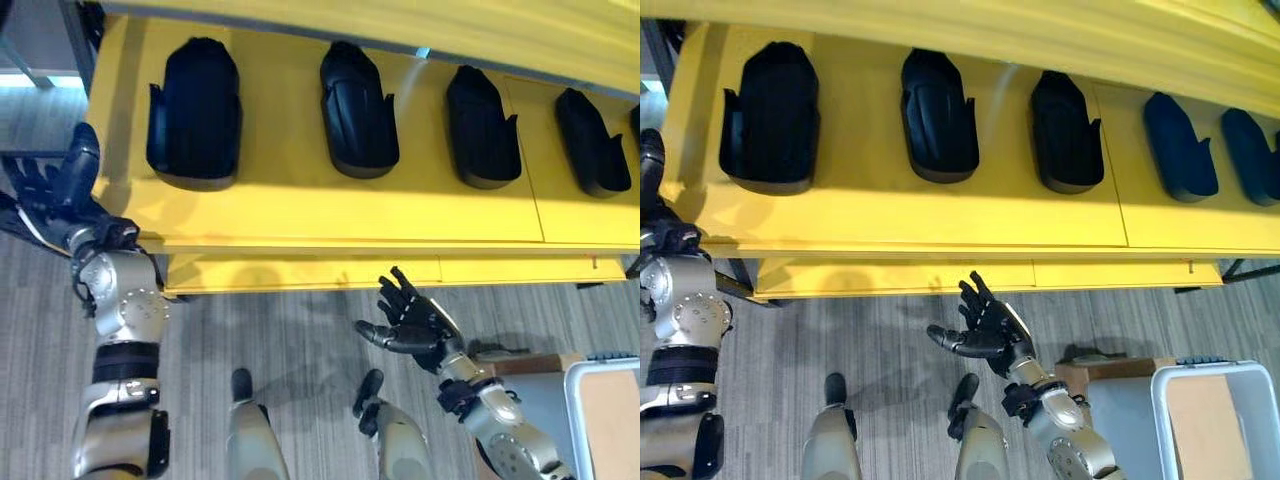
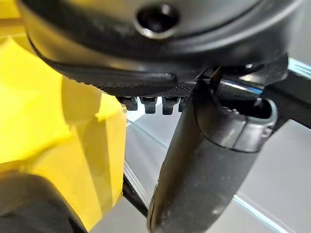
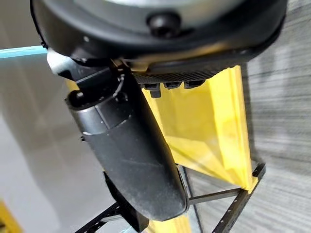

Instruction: Move parts from the plastic box to the shelf.

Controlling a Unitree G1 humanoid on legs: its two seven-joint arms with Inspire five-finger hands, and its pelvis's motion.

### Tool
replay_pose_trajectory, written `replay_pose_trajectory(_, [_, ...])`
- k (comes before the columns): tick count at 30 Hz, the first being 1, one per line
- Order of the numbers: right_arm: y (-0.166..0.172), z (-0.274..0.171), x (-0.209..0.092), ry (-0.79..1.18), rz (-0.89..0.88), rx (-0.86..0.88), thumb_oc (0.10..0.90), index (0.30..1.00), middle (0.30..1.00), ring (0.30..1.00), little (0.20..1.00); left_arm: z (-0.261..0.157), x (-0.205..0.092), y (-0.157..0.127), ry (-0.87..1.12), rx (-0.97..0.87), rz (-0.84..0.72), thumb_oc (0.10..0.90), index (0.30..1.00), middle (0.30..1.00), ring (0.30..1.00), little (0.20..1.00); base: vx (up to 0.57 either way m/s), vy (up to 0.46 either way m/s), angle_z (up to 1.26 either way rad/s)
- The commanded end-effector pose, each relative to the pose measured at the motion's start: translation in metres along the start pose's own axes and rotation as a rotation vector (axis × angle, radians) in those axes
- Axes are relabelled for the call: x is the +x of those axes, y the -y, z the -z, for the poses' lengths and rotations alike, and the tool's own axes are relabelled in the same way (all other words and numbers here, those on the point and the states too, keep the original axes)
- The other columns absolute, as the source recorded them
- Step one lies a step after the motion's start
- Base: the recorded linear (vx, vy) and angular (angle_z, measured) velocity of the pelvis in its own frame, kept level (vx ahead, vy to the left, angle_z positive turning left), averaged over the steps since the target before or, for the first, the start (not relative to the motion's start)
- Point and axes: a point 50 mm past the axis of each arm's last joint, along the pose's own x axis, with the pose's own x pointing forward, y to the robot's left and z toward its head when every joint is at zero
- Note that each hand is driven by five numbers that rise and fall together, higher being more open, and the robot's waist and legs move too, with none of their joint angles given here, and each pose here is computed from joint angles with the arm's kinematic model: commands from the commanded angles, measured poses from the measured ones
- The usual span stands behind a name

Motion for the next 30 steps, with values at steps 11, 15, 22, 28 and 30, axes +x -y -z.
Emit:
replay_pose_trajectory(11, [0.009,-0.028,-0.01,0.173,0.026,-0.027,0.9,1.0,1.0,1.0,1.0,-0.035,-0.021,0.009,0.203,0.214,0.311,0.9,1.0,1.0,1.0,1.0,0.02,0.007,0.05])
replay_pose_trajectory(15, [0.017,-0.033,-0.012,0.191,0.042,-0.043,0.9,1.0,1.0,1.0,1.0,-0.034,-0.049,0.008,0.222,0.405,0.528,0.9,1.0,1.0,1.0,1.0,0.03,-0.001,0.1])
replay_pose_trajectory(22, [0.03,-0.038,-0.026,0.198,0.038,-0.061,0.9,1.0,1.0,1.0,1.0,-0.047,-0.078,0.005,0.359,0.909,0.881,0.9,1.0,1.0,1.0,1.0,0.04,-0.007,-0.01])
replay_pose_trajectory(28, [0.034,-0.042,-0.033,0.203,0.032,-0.087,0.9,1.0,1.0,1.0,1.0,-0.054,-0.104,0.003,0.5,1.227,1.077,0.9,1.0,1.0,1.0,1.0,0.04,-0.016,-0.07])
replay_pose_trajectory(30, [0.034,-0.041,-0.034,0.199,0.031,-0.09,0.9,1.0,1.0,1.0,1.0,-0.054,-0.108,0.002,0.519,1.262,1.089,0.9,1.0,1.0,1.0,1.0,0.02,-0.011,-0.11])
